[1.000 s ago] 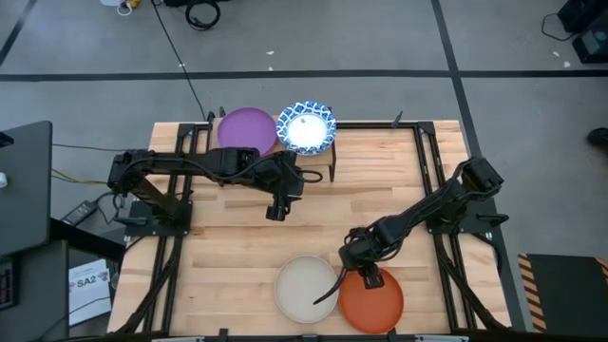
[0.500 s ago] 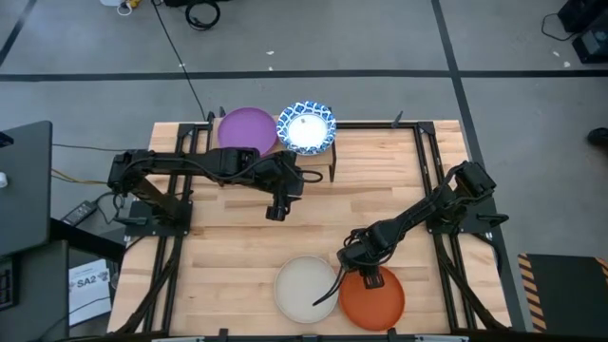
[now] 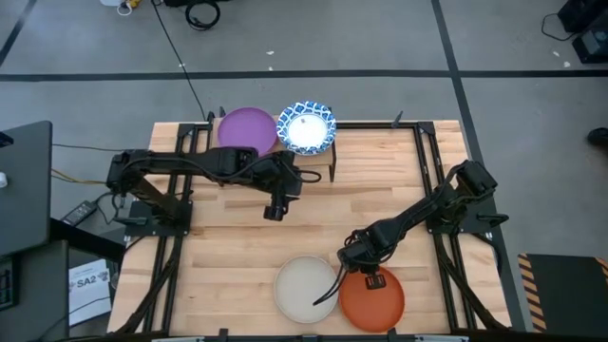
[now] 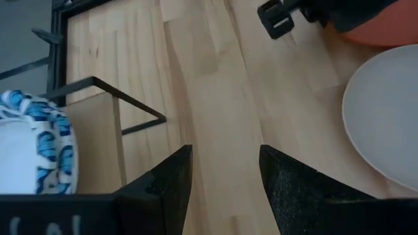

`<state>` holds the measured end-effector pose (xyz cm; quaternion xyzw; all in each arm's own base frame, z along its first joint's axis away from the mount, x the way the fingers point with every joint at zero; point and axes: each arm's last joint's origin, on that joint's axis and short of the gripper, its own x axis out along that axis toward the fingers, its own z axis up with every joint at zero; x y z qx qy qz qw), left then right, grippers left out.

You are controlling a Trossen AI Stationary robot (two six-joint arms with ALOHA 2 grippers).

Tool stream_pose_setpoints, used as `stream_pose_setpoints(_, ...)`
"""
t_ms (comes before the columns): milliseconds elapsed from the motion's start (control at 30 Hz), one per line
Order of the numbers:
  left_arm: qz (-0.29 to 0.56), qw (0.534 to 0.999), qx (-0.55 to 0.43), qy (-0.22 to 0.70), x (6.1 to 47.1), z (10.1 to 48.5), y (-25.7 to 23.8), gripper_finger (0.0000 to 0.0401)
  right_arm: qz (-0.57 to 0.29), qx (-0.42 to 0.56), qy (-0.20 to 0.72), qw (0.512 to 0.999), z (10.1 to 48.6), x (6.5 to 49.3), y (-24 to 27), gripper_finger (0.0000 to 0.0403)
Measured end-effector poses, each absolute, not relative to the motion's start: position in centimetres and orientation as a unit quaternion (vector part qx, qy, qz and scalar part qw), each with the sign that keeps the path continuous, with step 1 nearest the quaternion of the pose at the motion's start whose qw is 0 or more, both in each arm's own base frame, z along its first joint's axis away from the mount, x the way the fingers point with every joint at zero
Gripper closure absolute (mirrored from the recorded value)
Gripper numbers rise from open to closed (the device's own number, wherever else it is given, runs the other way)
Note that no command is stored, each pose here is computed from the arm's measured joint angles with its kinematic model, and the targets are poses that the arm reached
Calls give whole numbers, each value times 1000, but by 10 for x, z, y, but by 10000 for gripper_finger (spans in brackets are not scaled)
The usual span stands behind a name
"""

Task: Place and stack plates onto a shelf
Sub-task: Stack the orange plate on top of the purple plate on the shelf

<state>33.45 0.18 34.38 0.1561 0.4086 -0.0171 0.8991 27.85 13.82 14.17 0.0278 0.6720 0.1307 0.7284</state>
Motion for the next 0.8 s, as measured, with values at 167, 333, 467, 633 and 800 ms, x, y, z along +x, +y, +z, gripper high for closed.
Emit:
stream_pose_setpoints(167, -6, 906, 133, 403, 315, 360, 2, 218, 142, 38, 675, 723, 143, 278, 139, 385)
stream_pose_setpoints(333, 7, 897, 96, 431, 286, 372, 2, 218, 140, 37, 678, 721, 149, 273, 136, 385)
stream_pose_setpoints(467, 18, 892, 67, 448, 265, 368, 0, 218, 137, 36, 676, 724, 159, 269, 133, 385)
stream_pose_setpoints(633, 23, 887, 38, 459, 235, 338, -6, 218, 130, 37, 669, 731, 173, 264, 126, 386)
stream_pose_setpoints(800, 26, 903, 3, 429, 207, 307, -13, 218, 114, 37, 658, 743, 192, 257, 116, 386)
